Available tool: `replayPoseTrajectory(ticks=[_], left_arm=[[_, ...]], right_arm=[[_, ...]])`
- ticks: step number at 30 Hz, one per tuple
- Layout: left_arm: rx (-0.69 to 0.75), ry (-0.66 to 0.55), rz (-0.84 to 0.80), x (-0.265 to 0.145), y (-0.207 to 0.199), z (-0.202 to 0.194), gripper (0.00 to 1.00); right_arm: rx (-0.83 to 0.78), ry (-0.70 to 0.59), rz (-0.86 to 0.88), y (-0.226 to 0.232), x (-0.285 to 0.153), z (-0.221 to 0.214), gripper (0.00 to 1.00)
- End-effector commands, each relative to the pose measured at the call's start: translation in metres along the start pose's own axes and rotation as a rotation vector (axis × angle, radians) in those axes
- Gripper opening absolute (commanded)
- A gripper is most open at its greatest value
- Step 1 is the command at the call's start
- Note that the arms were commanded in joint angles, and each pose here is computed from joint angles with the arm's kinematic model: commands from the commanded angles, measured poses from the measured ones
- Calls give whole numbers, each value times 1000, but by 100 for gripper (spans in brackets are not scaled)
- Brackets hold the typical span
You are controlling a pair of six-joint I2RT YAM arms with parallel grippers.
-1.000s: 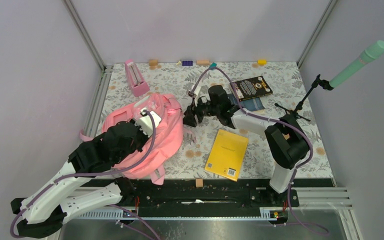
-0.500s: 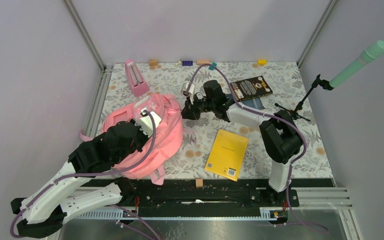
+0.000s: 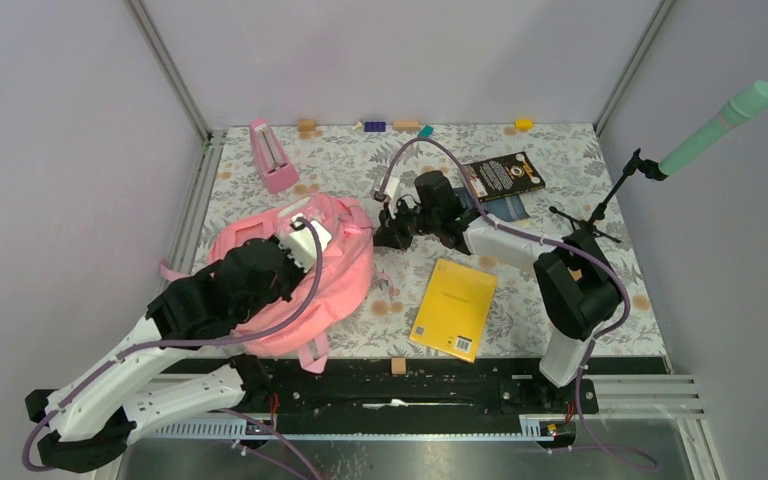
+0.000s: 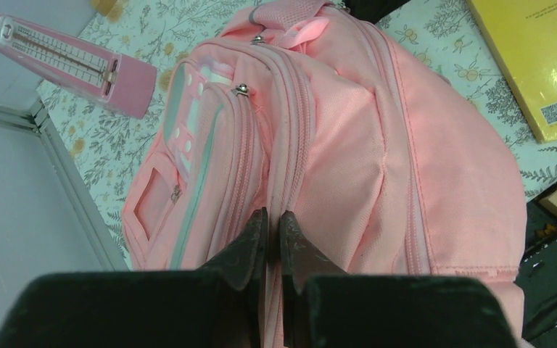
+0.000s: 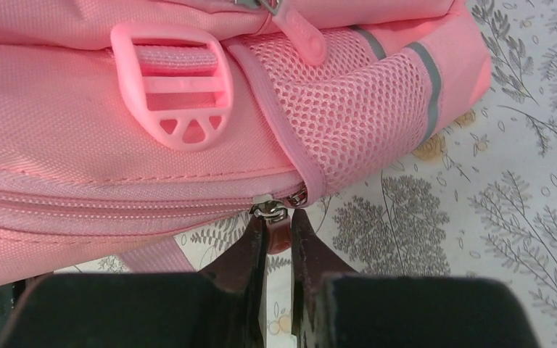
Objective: Pack the student bag
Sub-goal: Unzip the student bag at the center of the board.
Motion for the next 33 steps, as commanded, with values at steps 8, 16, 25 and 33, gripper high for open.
replayPoseTrajectory(ticks=[8, 16, 25, 33], left_arm=[[-105, -146, 80, 13, 18, 47, 0], [-120, -138, 49, 39, 7, 58, 0], [-160, -131, 30, 58, -1, 63, 0], [-228, -153, -4, 76, -8, 68, 0]], right_arm=[[22, 103, -157, 17, -41, -5, 0], [100, 157, -152, 37, -48, -25, 0], [151, 151, -122, 52, -57, -31, 0], [206, 135, -106, 63, -65, -33, 0]])
Point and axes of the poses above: each gripper's point midway between its finger pads, its own x axis out along the fingers, its own y axis along the line the jaws close on, z = x × y, the point moved 6 cm from there along -x, back along the fingers, and after that the axes turned 15 degrees about x, right-handed, at the moved point
